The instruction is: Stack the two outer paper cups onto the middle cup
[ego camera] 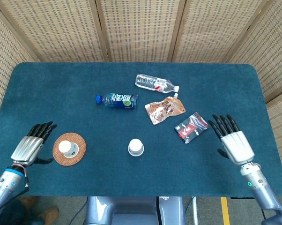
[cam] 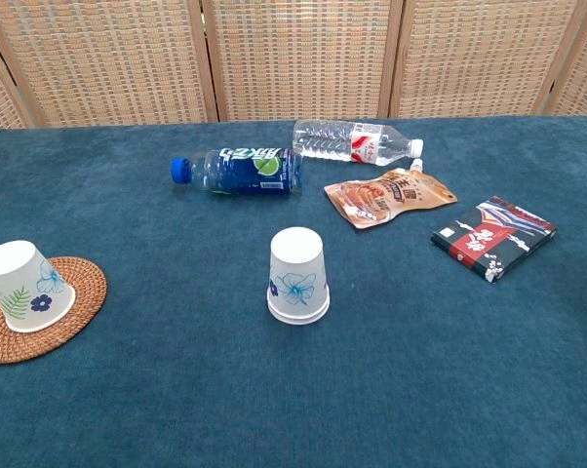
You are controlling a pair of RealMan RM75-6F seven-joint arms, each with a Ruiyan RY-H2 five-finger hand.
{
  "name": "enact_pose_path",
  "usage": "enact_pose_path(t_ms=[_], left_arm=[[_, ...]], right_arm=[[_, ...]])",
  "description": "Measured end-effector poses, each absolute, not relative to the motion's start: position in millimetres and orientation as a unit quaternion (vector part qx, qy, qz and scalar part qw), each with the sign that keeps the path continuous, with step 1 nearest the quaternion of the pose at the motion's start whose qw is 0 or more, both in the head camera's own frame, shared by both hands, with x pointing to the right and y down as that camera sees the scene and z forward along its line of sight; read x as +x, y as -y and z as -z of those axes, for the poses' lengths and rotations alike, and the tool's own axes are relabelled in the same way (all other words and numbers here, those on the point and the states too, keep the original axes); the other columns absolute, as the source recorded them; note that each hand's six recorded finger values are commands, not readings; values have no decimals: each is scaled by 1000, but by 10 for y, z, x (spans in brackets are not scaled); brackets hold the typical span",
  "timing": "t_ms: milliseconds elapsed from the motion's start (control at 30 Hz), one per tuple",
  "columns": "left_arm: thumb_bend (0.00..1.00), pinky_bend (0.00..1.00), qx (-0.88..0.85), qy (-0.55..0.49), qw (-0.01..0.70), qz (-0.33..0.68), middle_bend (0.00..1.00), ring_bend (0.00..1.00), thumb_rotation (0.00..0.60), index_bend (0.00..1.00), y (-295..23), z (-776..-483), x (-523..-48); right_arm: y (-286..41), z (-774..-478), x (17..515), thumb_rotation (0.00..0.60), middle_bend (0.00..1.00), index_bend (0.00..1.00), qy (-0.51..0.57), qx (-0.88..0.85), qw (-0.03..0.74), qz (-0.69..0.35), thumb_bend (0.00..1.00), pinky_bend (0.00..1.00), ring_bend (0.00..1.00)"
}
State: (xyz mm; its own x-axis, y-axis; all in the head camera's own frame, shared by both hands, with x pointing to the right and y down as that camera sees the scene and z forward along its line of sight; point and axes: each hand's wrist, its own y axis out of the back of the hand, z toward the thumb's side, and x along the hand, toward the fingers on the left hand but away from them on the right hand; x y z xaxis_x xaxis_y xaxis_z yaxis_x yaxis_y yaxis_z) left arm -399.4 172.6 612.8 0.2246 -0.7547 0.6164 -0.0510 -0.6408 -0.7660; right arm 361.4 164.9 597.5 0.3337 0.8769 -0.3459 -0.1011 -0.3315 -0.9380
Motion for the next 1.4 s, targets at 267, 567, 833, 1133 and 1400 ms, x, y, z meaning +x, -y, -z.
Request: enact_pose_path(t_ms=[267,567,833,1133,1400], left_arm=[[0,183,-743,-239,328,533,23,77,600,122,-1741,-6377,-3761],[96,343,-744,-224,329,537,198,246,600,330,-1720,-6550,-3637],[267,433,-735,-218,336,547,343,378,600,498,-1669,-6688,-3573],[303,439,-731,-236,340,543,374,404,600,536,-1588,-6608,-3570],[315,439,-738,-245,351,521,375,404,600,539,-1443,-6380,-3420]], right_arm=[[-2207,-5932,3942,600,0,6,330,-645,442,-530,0,0,0],[-2213,-5798,3955,600,0,6,348,-642,444,-520,0,0,0],[-2207,-5773,3970,600,0,8,357,-641,442,-516,0,0,0],[-2196,-5757,3977,600,0,9,365,-640,440,-513,0,0,0],[-2179,-5721,3996,600,0,10,375,-639,436,-511,0,0,0]])
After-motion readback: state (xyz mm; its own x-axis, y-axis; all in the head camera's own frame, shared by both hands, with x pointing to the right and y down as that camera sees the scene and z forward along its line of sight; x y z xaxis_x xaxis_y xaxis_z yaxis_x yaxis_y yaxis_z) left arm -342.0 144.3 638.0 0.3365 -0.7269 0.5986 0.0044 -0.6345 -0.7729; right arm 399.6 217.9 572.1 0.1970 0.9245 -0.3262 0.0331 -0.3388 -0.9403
